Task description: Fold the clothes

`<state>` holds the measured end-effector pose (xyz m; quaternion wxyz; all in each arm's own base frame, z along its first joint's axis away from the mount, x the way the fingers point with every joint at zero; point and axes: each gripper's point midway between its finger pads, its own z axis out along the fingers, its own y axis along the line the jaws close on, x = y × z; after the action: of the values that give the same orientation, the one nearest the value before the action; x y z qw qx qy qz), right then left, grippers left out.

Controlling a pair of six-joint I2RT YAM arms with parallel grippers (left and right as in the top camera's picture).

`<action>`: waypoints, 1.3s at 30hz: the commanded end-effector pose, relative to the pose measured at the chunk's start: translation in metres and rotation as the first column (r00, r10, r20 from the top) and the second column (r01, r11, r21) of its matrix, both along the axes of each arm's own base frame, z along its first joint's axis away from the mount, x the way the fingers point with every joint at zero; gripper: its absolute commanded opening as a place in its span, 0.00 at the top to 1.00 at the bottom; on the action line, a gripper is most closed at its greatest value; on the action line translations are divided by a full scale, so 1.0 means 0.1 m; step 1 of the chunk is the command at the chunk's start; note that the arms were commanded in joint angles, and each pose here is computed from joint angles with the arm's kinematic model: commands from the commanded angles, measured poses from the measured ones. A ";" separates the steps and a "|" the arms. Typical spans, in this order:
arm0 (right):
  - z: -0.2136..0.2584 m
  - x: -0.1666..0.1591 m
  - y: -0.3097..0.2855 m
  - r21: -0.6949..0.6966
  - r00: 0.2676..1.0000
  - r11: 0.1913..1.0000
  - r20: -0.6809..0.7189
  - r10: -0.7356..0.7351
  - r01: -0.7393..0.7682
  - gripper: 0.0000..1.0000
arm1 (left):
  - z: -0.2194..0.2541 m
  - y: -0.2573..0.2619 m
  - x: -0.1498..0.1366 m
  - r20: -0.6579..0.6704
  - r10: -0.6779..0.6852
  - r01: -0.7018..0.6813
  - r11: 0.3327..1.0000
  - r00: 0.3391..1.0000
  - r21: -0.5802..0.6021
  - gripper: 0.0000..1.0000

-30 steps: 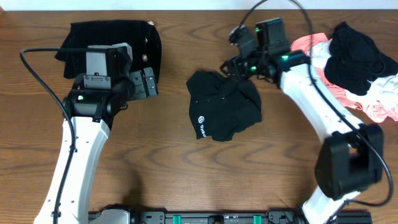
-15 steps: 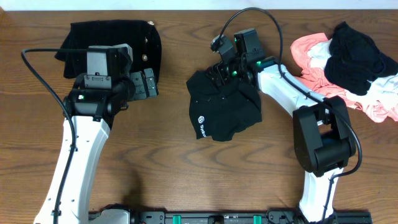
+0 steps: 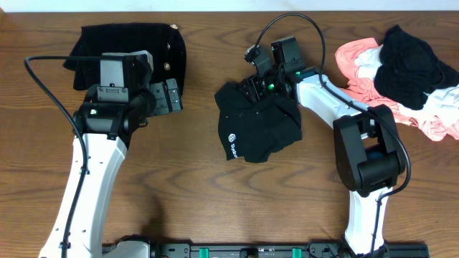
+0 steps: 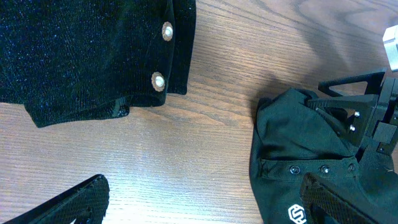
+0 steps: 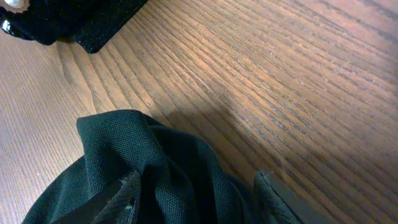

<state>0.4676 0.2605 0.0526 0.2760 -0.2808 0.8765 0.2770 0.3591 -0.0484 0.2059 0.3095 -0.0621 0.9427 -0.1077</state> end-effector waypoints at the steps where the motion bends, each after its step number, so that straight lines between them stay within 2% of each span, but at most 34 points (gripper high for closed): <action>1: 0.03 -0.03 0.05 0.041 0.999 0.999 -0.026 0.020 -0.019 0.46 | -0.05 0.04 0.00 -0.012 0.006 -0.006 1.000 1.000 0.013 0.02; 9: -0.03 -0.20 0.11 0.087 0.992 0.994 -0.103 0.071 -0.063 0.44 | -0.05 0.04 0.00 -0.012 0.006 -0.006 1.000 1.000 0.013 0.02; 12: 0.00 -0.22 0.13 0.111 0.990 0.991 -0.109 0.088 -0.076 0.49 | -0.05 0.04 0.00 -0.012 0.006 -0.006 1.000 1.000 0.012 0.02; 14: 0.01 -0.23 0.14 0.119 0.989 0.990 -0.111 0.094 -0.080 0.61 | -0.05 0.04 0.00 -0.012 0.006 -0.006 1.000 1.000 0.013 0.02; 17: 0.01 -0.22 0.13 0.119 0.990 0.990 -0.106 0.091 -0.079 0.89 | -0.05 0.04 0.00 -0.012 0.006 -0.006 1.000 1.000 0.012 0.02; 20: 0.01 -0.13 0.04 0.100 0.994 0.994 -0.088 0.058 -0.049 0.98 | -0.05 0.04 0.00 -0.012 0.006 -0.006 1.000 1.000 0.013 0.02; 25: 0.09 0.09 -0.20 0.093 0.998 0.996 -0.065 -0.004 0.010 0.99 | -0.05 0.04 0.00 -0.012 0.006 -0.006 1.000 1.000 0.013 0.02; 32: 0.43 0.44 -0.57 0.103 0.997 0.991 -0.016 -0.081 0.082 0.99 | -0.05 0.04 0.00 -0.012 0.006 -0.006 1.000 1.000 0.013 0.02; 39: 0.52 0.54 -0.70 0.071 0.995 0.992 0.014 -0.101 0.100 0.98 | -0.05 0.04 0.00 -0.012 0.006 -0.006 1.000 1.000 0.013 0.02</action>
<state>0.5184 0.1909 0.1066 0.3047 -0.2212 0.8758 0.3018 0.3591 -0.0484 0.2059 0.3096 -0.0622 0.9427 -0.1075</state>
